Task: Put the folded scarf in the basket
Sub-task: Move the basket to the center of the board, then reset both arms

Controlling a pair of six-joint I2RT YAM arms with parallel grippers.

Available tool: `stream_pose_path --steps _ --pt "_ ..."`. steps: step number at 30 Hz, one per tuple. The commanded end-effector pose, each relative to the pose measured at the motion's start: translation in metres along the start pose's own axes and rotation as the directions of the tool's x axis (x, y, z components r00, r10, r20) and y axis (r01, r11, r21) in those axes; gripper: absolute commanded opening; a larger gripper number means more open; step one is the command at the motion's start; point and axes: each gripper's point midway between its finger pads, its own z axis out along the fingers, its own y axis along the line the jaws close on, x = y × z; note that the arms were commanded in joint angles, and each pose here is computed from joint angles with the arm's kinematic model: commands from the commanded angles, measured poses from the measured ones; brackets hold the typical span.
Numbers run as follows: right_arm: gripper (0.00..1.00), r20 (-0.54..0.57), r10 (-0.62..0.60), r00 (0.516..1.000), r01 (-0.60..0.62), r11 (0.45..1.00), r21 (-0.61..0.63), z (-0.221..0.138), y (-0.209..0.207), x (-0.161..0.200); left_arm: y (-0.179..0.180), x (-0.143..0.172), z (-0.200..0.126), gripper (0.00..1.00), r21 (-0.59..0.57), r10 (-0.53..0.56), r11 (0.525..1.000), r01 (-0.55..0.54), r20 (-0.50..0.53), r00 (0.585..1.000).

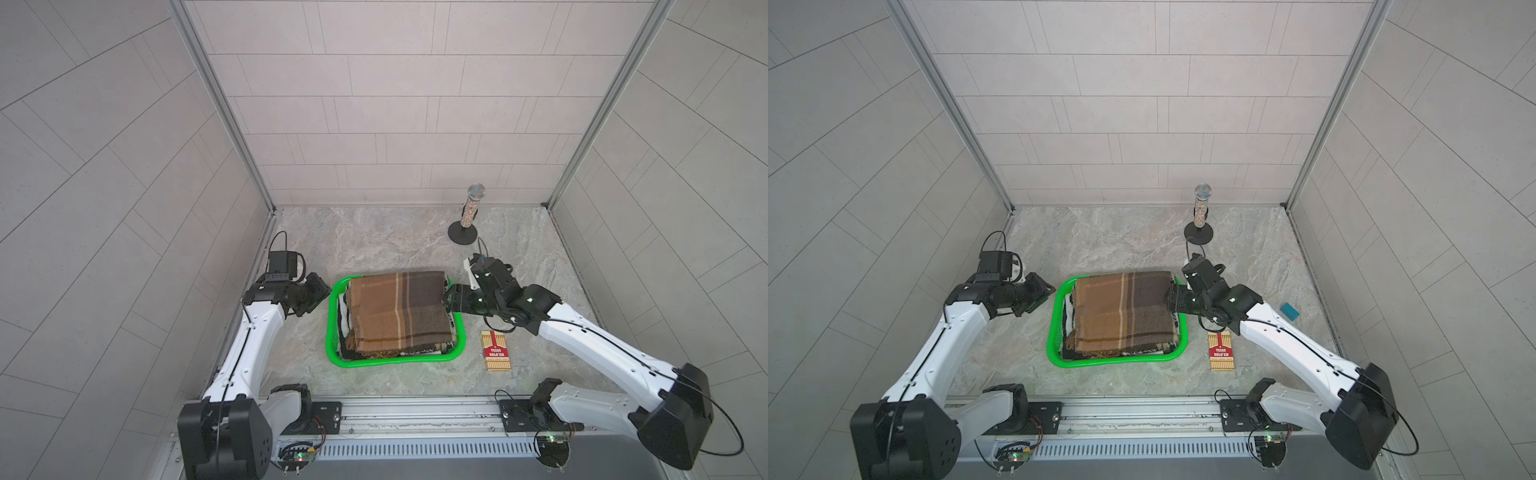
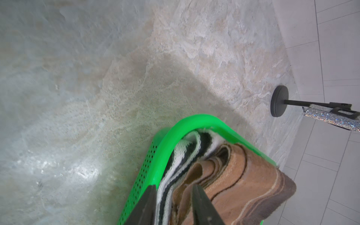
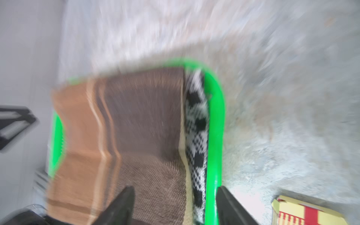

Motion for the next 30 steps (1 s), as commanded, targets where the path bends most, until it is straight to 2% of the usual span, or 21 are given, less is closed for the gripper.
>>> stream_pose_path --steps 1,2,5,7,9,11,13,14,15,16,18,19,20,22,24,26,27,30 --pt "1.00 0.114 -0.015 0.993 0.000 0.991 0.131 -0.032 -0.034 -0.034 -0.009 -0.032 -0.004 0.73 0.006 0.048 0.999 -0.048 0.071 0.996" --pt "1.00 0.139 -0.004 0.990 -0.016 0.990 0.143 -0.038 -0.043 -0.043 -0.009 -0.039 -0.003 0.98 0.002 0.054 0.999 -0.054 0.091 0.994" --pt "1.00 0.231 0.003 0.973 -0.053 0.976 0.212 -0.057 -0.073 -0.073 -0.004 -0.059 -0.001 1.00 -0.043 0.066 0.997 -0.060 0.158 0.985" --pt "1.00 0.295 -0.013 0.956 -0.080 0.949 0.304 -0.066 -0.096 -0.089 0.002 -0.070 0.001 1.00 -0.084 0.086 0.994 -0.070 0.199 0.976" --pt "1.00 0.360 -0.017 0.933 -0.138 0.907 0.399 -0.075 -0.120 -0.102 0.018 -0.084 -0.004 1.00 -0.207 0.114 0.977 -0.057 0.276 0.954" --pt "1.00 0.412 -0.040 0.910 -0.179 0.860 0.477 -0.077 -0.141 -0.110 0.044 -0.099 -0.016 1.00 -0.369 0.136 0.929 0.024 0.401 0.906" --pt "1.00 0.449 -0.074 0.891 -0.199 0.824 0.531 -0.073 -0.159 -0.116 0.056 -0.110 -0.024 1.00 -0.476 0.235 0.878 0.048 0.518 0.823" --pt "1.00 0.460 -0.095 0.883 -0.195 0.817 0.543 -0.069 -0.165 -0.117 0.052 -0.115 -0.024 1.00 -0.485 0.292 0.874 0.013 0.547 0.785" --pt "1.00 0.474 -0.134 0.870 -0.171 0.820 0.546 -0.063 -0.168 -0.120 0.043 -0.117 -0.017 1.00 -0.485 0.378 0.871 -0.076 0.564 0.734" --pt "1.00 0.492 -0.187 0.850 -0.136 0.825 0.549 -0.057 -0.170 -0.123 0.034 -0.117 -0.009 1.00 -0.500 0.472 0.850 -0.167 0.580 0.664" --pt "1.00 0.532 -0.244 0.811 -0.132 0.809 0.573 -0.055 -0.177 -0.126 0.029 -0.107 0.002 1.00 -0.572 0.616 0.773 -0.275 0.573 0.540" --pt "1.00 0.535 -0.265 0.802 -0.132 0.796 0.591 -0.053 -0.182 -0.126 0.025 -0.104 0.008 1.00 -0.582 0.657 0.748 -0.320 0.577 0.485" --pt "1.00 0.528 -0.283 0.801 -0.120 0.788 0.604 -0.049 -0.185 -0.126 0.023 -0.102 0.013 1.00 -0.580 0.671 0.739 -0.344 0.585 0.455" --pt "1.00 0.510 -0.319 0.799 -0.093 0.771 0.630 -0.037 -0.192 -0.123 0.030 -0.099 0.023 1.00 -0.595 0.681 0.730 -0.338 0.587 0.439" --pt "1.00 0.484 -0.333 0.809 -0.087 0.747 0.659 -0.026 -0.205 -0.112 0.041 -0.096 0.036 1.00 -0.627 0.703 0.703 -0.335 0.542 0.460" --pt "1.00 0.456 -0.344 0.821 -0.076 0.725 0.685 -0.020 -0.214 -0.104 0.038 -0.097 0.040 1.00 -0.632 0.711 0.694 -0.344 0.530 0.462" --pt "1.00 0.443 -0.351 0.825 -0.069 0.715 0.696 -0.017 -0.218 -0.101 0.039 -0.098 0.039 1.00 -0.634 0.707 0.697 -0.335 0.530 0.469" --pt "1.00 0.427 -0.362 0.828 -0.059 0.702 0.710 -0.006 -0.228 -0.093 0.042 -0.104 0.034 1.00 -0.656 0.702 0.699 -0.285 0.553 0.449"
